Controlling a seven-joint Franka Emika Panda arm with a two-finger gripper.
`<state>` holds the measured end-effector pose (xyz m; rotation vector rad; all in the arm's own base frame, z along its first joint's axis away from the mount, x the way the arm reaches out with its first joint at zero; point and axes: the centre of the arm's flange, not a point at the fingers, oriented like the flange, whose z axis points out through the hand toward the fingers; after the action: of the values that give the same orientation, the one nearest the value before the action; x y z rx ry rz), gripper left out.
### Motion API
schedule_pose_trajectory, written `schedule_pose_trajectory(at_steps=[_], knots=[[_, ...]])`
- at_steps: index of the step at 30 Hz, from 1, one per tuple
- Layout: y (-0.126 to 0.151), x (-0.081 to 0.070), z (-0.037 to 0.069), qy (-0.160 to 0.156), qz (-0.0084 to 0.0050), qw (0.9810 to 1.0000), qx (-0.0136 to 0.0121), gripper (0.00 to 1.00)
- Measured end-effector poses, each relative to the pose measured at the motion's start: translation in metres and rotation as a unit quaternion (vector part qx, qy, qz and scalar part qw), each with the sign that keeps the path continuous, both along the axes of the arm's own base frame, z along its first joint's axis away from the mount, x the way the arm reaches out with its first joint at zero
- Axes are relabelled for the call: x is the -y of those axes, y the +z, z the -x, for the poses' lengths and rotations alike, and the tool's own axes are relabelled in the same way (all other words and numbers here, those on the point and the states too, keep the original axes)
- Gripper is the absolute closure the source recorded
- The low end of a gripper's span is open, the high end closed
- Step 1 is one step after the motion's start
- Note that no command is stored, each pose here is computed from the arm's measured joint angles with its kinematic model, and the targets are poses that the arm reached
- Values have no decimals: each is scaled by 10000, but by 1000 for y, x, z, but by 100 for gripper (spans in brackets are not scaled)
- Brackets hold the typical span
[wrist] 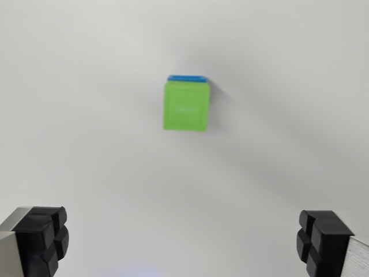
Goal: Stack cube
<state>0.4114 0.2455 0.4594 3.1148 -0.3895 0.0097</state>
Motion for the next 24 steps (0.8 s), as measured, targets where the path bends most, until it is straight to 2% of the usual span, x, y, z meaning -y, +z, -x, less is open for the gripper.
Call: schedule_pose_trajectory(at_steps=[24], knots=[[7, 0, 0, 0, 5, 10000, -11, 0]])
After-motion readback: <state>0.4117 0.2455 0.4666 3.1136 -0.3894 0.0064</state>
